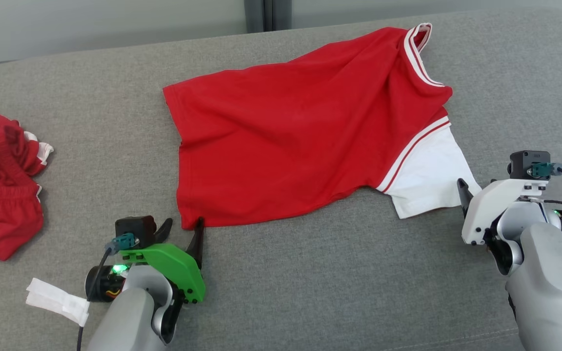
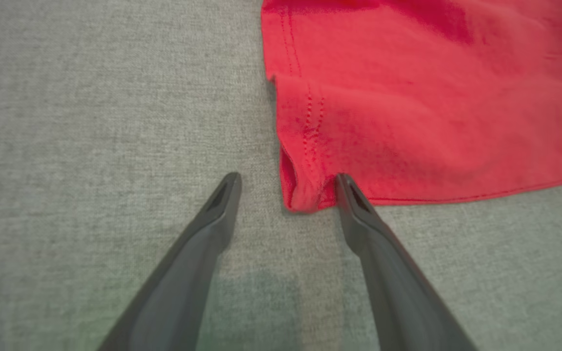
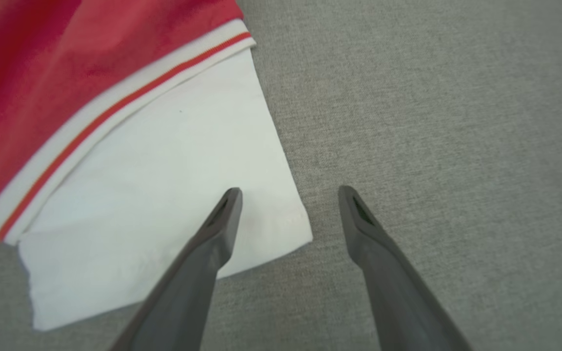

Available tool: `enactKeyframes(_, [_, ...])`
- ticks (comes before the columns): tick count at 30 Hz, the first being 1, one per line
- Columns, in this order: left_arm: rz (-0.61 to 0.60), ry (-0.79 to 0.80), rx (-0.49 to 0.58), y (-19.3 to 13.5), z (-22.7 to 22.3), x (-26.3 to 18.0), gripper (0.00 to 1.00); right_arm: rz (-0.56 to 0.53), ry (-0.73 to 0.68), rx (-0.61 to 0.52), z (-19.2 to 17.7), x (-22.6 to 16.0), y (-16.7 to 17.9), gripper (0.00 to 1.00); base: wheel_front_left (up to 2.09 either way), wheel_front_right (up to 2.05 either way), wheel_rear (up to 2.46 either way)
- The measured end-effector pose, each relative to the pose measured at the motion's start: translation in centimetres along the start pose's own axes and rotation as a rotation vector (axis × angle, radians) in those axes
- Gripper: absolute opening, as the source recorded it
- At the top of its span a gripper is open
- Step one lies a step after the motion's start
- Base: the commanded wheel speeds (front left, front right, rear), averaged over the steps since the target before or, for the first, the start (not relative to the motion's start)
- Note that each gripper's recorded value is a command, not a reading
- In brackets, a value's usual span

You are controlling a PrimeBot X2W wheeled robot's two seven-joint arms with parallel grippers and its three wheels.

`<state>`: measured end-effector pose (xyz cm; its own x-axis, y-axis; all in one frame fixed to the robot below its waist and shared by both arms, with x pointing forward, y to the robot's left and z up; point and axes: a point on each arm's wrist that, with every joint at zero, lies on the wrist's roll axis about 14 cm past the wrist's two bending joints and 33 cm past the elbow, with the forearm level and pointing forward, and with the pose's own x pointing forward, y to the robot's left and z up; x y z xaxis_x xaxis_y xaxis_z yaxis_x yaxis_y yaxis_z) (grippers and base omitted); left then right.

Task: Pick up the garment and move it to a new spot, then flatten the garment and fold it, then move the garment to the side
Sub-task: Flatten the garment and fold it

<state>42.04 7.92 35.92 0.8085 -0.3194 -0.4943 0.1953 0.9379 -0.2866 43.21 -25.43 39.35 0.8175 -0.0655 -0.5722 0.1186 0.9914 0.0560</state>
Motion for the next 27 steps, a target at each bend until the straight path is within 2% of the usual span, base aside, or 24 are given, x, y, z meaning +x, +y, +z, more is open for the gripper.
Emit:
enactKeyframes(11, [-0.012, -0.011, 0.001, -0.2, 0.0, 0.5, 1.0, 0.017, 0.096, 0.002, -2.2, 1.3, 0.8, 1.0, 0.0, 0.0, 0.0])
enactKeyframes(12, [-0.023, -0.001, 0.007, -0.4, -0.2, 0.6, 0.73, 0.022, 0.11, -0.001, -2.4, 1.4, 1.0, 1.0, 0.0, 0.0, 0.0])
enactKeyframes(13, [-0.027, 0.003, 0.013, -0.5, -0.2, 0.7, 0.26, 0.026, 0.122, -0.003, -2.6, 1.4, 1.2, 1.0, 0.0, 0.0, 0.0])
enactKeyframes(14, [-0.029, 0.006, 0.012, -0.5, -0.2, 0.8, 0.0, 0.031, 0.14, -0.002, -2.9, 1.5, 1.3, 0.76, 0.0, 0.0, 0.0])
enactKeyframes(15, [-0.033, 0.016, 0.01, -0.5, -0.4, 0.8, 0.0, 0.036, 0.15, -0.002, -3.1, 1.5, 1.5, 0.3, 0.0, 0.0, 0.0])
enactKeyframes(16, [-0.037, 0.023, 0.012, -0.5, -0.4, 0.9, 0.0, 0.041, 0.156, -0.001, -3.1, 1.6, 1.6, 0.05, 0.0, 0.0, 0.0])
enactKeyframes(17, [-0.042, 0.027, 0.01, -0.7, -0.5, 1.0, 0.0, 0.049, 0.159, -0.003, -3.2, 1.6, 1.8, 0.0, 0.0, 0.0, 0.0])
enactKeyframes(21, [-0.051, 0.019, 0.0, -1.0, -0.4, 0.9, 0.0, 0.071, 0.134, 0.013, -2.6, 1.6, 2.5, 0.0, 0.0, 0.0, 0.0])
enactKeyframes(27, [-0.054, -0.095, -0.062, -1.3, 2.0, 0.3, 0.0, 0.09, -0.019, 0.073, 0.8, 0.9, 2.4, 0.0, 0.0, 0.0, 0.0])
